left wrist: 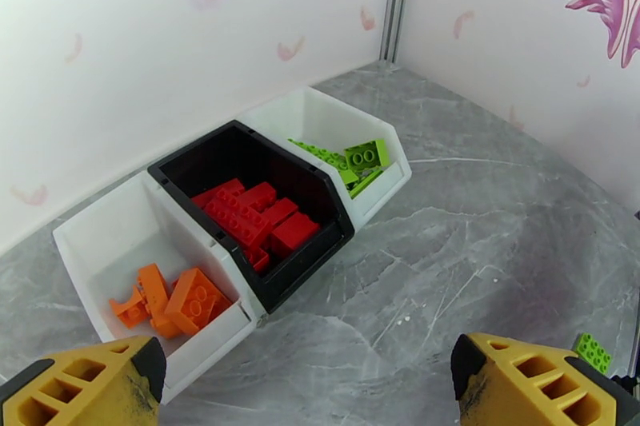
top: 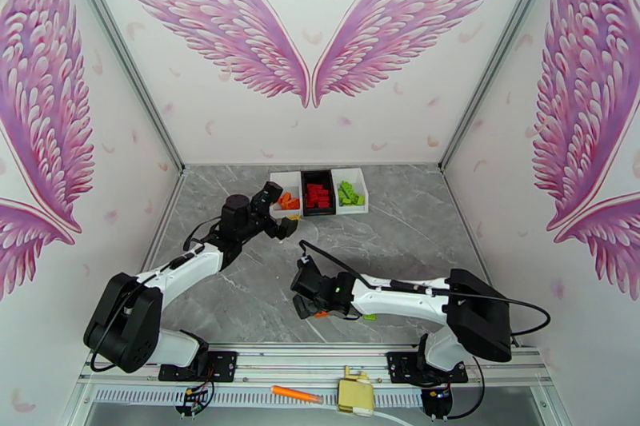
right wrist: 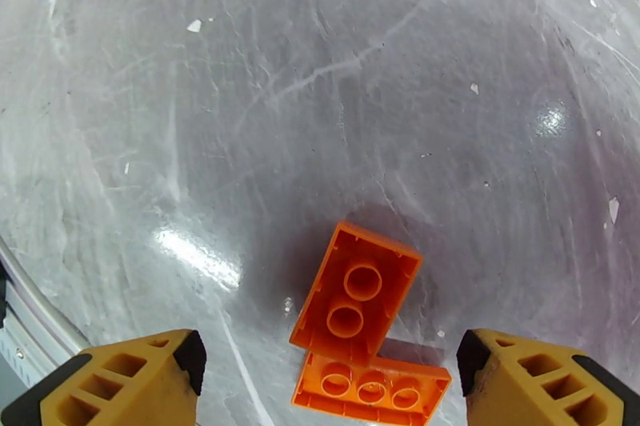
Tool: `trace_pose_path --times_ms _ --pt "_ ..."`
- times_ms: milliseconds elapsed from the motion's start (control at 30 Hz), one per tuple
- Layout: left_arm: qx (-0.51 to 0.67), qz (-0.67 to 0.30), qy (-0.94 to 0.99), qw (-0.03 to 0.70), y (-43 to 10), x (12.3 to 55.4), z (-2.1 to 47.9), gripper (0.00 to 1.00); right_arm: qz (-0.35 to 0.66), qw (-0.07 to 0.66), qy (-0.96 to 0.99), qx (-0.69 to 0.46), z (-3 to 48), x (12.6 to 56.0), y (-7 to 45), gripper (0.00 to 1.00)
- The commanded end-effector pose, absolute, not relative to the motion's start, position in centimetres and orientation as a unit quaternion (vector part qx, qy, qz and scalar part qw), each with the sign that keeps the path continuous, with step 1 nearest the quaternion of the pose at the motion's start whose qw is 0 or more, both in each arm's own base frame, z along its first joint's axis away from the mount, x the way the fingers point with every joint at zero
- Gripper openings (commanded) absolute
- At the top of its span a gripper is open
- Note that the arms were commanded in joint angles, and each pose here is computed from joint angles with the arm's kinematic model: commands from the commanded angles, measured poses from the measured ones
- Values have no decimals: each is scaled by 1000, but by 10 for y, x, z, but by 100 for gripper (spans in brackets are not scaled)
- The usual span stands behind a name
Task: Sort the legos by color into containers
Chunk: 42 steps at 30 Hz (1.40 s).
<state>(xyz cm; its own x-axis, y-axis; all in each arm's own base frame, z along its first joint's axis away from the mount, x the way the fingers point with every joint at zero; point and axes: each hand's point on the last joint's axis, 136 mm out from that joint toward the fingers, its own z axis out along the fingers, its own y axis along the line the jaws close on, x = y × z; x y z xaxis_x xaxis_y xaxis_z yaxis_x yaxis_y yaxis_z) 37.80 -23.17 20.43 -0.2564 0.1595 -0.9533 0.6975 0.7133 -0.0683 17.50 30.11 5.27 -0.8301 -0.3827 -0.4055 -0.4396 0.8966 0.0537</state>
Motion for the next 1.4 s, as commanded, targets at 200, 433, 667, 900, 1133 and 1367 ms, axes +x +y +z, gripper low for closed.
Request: trace_pose_path --times_ms 200,433,667,900,1133,1367 --pt "280 -265 743 547 -240 385 218 99 37 172 964 -201 38 179 297 65" --pt "281 -267 742 546 -243 385 219 99 37 165 964 -204 31 183 298 46" --pt "282 -264 743 547 -244 381 224 99 49 173 964 -197 35 189 298 26" --pt "266 -251 741 564 -234 368 236 99 81 215 957 -180 60 204 300 22" --pt "250 -238 745 571 -218 348 243 99 106 288 939 -153 98 242 290 22" --pt "236 -206 762 567 -199 323 239 99 125 358 915 -138 136 304 285 22"
